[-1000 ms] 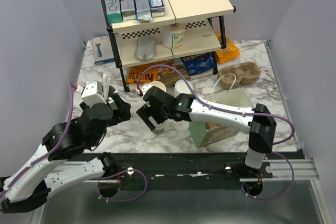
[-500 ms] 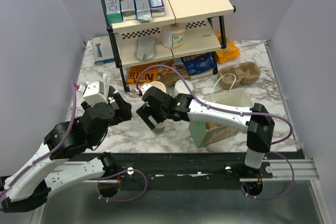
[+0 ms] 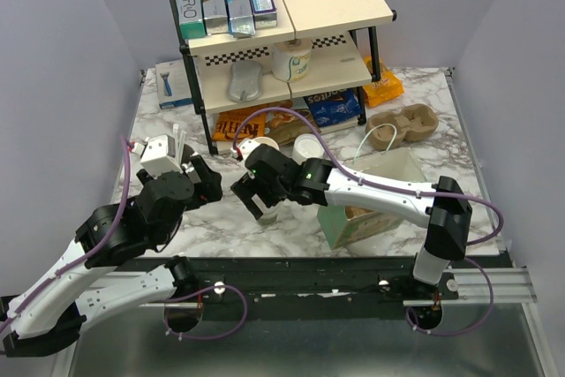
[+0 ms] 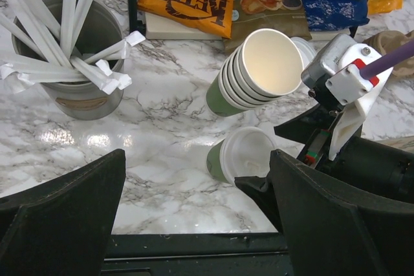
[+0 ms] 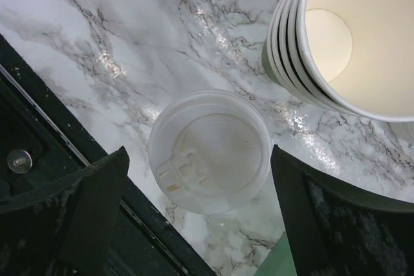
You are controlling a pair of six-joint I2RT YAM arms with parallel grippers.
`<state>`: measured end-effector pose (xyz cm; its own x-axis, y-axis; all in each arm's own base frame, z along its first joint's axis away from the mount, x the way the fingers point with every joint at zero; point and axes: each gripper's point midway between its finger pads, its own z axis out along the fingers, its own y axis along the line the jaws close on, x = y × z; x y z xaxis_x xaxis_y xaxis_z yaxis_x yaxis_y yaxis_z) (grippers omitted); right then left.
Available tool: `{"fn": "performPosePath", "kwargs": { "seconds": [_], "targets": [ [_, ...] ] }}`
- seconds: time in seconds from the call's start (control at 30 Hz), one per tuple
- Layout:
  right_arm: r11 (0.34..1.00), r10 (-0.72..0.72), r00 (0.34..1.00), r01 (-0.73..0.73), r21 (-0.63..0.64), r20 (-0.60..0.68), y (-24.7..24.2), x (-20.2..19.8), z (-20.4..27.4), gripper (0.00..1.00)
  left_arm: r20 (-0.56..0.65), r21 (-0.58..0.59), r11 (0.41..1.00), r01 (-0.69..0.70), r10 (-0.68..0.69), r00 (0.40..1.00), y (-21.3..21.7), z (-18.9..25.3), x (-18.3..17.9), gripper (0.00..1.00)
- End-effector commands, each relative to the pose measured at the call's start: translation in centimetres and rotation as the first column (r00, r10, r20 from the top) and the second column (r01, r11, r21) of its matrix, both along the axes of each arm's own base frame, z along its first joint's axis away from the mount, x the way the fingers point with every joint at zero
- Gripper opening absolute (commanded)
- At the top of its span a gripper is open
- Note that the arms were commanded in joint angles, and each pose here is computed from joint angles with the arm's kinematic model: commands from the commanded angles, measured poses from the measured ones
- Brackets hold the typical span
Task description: Pack the takeout coffee
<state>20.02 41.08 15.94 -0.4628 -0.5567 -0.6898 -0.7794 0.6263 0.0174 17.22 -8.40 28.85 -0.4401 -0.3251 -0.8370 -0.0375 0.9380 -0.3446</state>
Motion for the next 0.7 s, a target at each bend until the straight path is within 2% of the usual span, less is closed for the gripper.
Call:
{"fn": "performPosePath", "kwargs": {
  "seconds": [0.0, 0.33, 0.53, 0.67],
  "targets": [
    [1.0, 0.001, 0.999, 0.0, -0.023, 0.036, 0.1, 0.6, -0.4, 1.0, 0.008, 0.019, 1.0, -0.023, 0.023, 1.0, 0.4, -0.1, 0.3, 0.99],
    [0.998, 0.057, 0.996, -0.059, -0.024, -0.063, 0.6, -0.6, -2.3, 1.0, 0.004, 0.026, 0.999, -0.021, 0.021, 1.0, 0.2, -0.2, 0.4, 0.99],
    [0.998, -0.002, 1.0, 0.001, -0.069, -0.017, -0.5, 0.5, -2.5, 1.0, 0.005, 0.021, 1.0, -0.023, 0.022, 1.0, 0.2, -0.2, 0.4, 0.99],
    [0.999, 0.0, 1.0, 0.001, -0.045, 0.004, -0.5, 0.6, -1.3, 1.0, 0.004, 0.025, 0.999, -0.025, 0.025, 1.0, 0.2, -0.4, 0.4, 0.99]
  ]
}}
